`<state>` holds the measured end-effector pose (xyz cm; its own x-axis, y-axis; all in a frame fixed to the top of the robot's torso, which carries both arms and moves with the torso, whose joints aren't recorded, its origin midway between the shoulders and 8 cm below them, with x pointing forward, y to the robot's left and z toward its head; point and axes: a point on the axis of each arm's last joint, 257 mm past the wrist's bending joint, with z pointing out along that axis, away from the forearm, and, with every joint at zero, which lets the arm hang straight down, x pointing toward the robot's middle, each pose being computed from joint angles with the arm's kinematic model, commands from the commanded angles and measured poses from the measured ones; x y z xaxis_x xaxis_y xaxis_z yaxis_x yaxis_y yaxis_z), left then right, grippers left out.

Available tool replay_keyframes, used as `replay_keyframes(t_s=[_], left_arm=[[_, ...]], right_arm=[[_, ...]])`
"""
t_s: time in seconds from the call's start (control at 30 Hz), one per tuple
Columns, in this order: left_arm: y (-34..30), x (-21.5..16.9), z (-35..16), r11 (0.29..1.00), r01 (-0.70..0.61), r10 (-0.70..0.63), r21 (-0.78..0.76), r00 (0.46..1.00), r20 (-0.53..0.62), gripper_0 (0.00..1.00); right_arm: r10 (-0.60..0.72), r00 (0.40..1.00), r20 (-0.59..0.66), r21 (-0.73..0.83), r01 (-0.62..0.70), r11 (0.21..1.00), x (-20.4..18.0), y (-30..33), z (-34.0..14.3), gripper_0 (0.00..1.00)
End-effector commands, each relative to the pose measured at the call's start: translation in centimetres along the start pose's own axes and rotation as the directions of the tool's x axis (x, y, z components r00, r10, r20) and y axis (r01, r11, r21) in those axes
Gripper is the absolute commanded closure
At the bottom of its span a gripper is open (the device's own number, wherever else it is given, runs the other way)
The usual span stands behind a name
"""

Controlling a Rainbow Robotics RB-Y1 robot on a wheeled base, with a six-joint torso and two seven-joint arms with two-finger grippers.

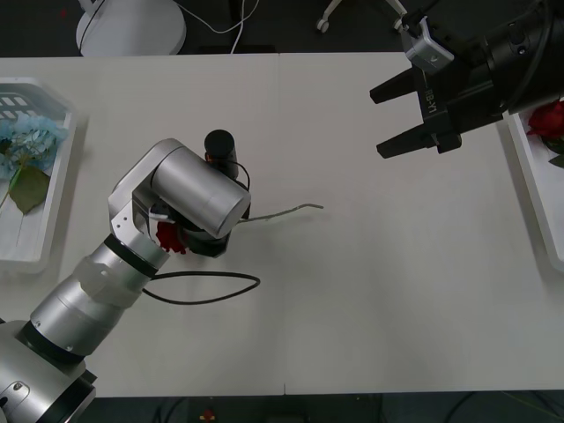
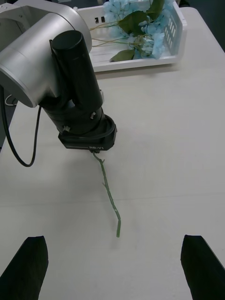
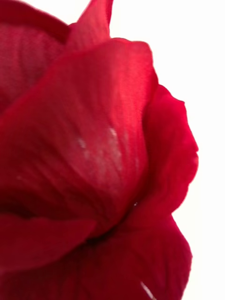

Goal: Put the red flowers into the right box and the blue flowers into the left box

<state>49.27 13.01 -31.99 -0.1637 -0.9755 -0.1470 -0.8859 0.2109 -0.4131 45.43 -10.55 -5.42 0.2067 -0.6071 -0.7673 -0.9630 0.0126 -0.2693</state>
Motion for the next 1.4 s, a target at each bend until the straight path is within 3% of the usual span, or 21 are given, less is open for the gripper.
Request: replay_keyframes(t_s=[0.03,0.2,0.37,0.5,0.77,1.03,1.13,1.4], left_arm=[[-1.7,-4.1,-1.7,0.990,-0.135,0.132,0.052,0.990,0.056,1.00],[-3.6,-6.9,-3.4,0.939,-0.333,0.323,0.082,0.940,0.110,1.00],[-6.4,-9.8,-5.5,0.805,-0.581,0.559,0.121,0.810,0.177,1.00],[-8.9,-10.5,-6.9,0.692,-0.696,0.663,0.193,0.718,0.213,1.00],[-12.4,-12.0,-9.3,0.316,-0.923,0.853,0.220,0.377,0.360,1.00],[-13.8,-9.9,-11.0,0.007,-0.955,0.861,0.298,0.157,0.485,1.00],[-14.2,-8.3,-11.8,-0.102,-0.936,0.822,0.338,0.112,0.559,1.00],[-13.7,-5.2,-15.4,-0.283,-0.832,0.707,0.477,0.155,0.690,1.00]], right_arm=[[-0.027,1.000,-0.002,0.018,0.027,0.999,-0.1,-0.4,-1.4,0.18],[-0.025,1.000,-0.005,0.020,0.025,0.999,0.0,-0.5,-1.7,0.18],[-0.018,1.000,0.004,0.007,0.018,1.000,-0.2,-0.1,-2.0,0.18],[-0.011,1.000,-0.003,-0.004,0.011,1.000,0.1,0.1,-2.1,0.18],[0.111,0.992,0.057,-0.052,-0.108,0.993,1.7,1.6,-2.0,0.18],[0.228,0.970,0.082,-0.101,-0.219,0.970,2.7,3.5,-1.2,0.18],[0.318,0.946,0.068,-0.112,-0.309,0.944,2.9,3.8,-1.0,0.10],[0.521,0.850,0.084,-0.145,-0.506,0.850,2.9,4.3,1.2,0.06]])
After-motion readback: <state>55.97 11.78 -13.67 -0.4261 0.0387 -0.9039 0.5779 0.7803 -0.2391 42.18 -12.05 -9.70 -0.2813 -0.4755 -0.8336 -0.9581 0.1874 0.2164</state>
